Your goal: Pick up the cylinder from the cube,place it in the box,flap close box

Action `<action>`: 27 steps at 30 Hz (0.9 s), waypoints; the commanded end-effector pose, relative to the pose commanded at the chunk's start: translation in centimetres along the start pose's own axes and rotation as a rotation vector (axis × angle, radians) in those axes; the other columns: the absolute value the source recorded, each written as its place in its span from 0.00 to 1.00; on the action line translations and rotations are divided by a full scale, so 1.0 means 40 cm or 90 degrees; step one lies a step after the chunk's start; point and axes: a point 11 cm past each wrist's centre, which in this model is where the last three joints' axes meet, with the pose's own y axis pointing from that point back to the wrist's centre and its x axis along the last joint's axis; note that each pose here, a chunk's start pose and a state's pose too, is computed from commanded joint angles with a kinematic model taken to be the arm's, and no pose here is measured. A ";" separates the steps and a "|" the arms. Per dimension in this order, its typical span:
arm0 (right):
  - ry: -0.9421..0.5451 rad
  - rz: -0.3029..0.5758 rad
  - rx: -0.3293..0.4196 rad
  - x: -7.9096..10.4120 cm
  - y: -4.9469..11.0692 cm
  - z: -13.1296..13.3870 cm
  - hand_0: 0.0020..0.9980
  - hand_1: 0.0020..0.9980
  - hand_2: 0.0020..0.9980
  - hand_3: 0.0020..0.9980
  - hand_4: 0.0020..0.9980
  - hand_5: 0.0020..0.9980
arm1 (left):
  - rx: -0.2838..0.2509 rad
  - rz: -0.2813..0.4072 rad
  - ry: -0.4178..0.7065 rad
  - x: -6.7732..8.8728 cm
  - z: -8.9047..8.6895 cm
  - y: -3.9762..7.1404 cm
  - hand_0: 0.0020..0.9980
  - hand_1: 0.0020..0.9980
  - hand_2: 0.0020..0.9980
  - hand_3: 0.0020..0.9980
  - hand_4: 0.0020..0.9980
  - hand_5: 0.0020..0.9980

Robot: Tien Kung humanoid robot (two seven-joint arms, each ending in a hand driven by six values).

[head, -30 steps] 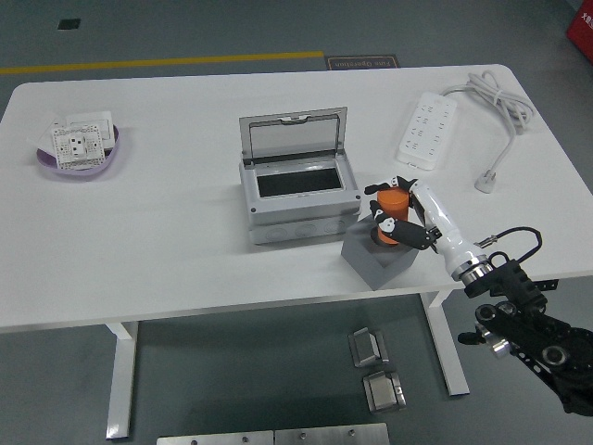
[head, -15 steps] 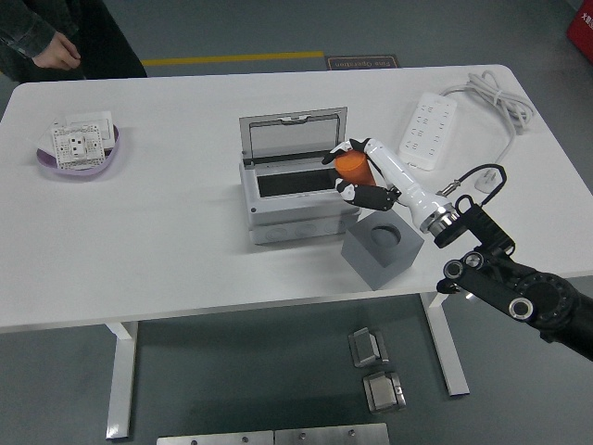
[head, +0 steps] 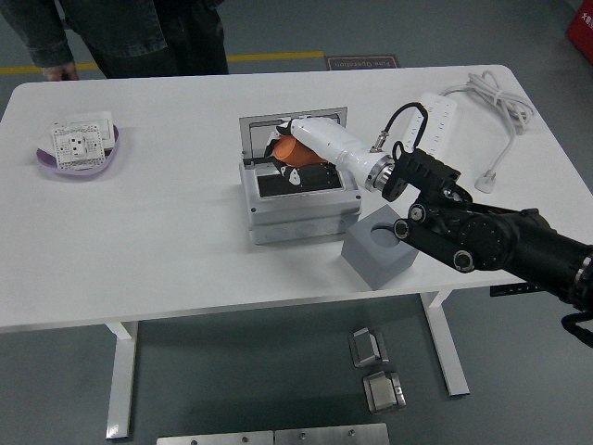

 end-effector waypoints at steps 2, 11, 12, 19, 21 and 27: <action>0.012 -0.012 -0.004 -0.001 -0.010 0.004 0.51 0.42 0.57 0.45 0.00 0.00 | -0.002 0.002 0.000 0.004 0.005 0.001 0.70 0.72 0.61 0.73 0.60 0.26; 0.040 -0.070 -0.030 -0.042 -0.015 0.046 0.51 0.42 0.57 0.45 0.00 0.00 | -0.010 0.005 -0.001 0.009 0.023 0.005 0.70 0.72 0.61 0.73 0.60 0.26; 0.041 -0.075 -0.032 -0.042 -0.015 0.050 0.51 0.42 0.57 0.45 0.00 0.00 | -0.010 0.005 -0.002 0.010 0.024 0.005 0.70 0.72 0.61 0.73 0.60 0.26; 0.045 -0.083 -0.038 -0.042 -0.016 0.063 0.56 0.52 0.66 0.69 0.01 0.04 | -0.013 0.006 -0.003 0.012 0.030 0.006 0.69 0.72 0.61 0.73 0.60 0.25; 0.046 -0.083 -0.037 -0.041 -0.017 0.062 0.56 0.52 0.66 0.69 0.01 0.04 | -0.014 0.006 -0.003 0.012 0.032 0.006 0.69 0.72 0.61 0.73 0.60 0.25; 0.044 -0.081 -0.036 -0.044 -0.020 0.058 0.60 0.62 0.80 1.00 0.45 0.07 | -0.016 0.005 -0.005 0.009 0.034 0.007 0.69 0.72 0.61 0.73 0.60 0.25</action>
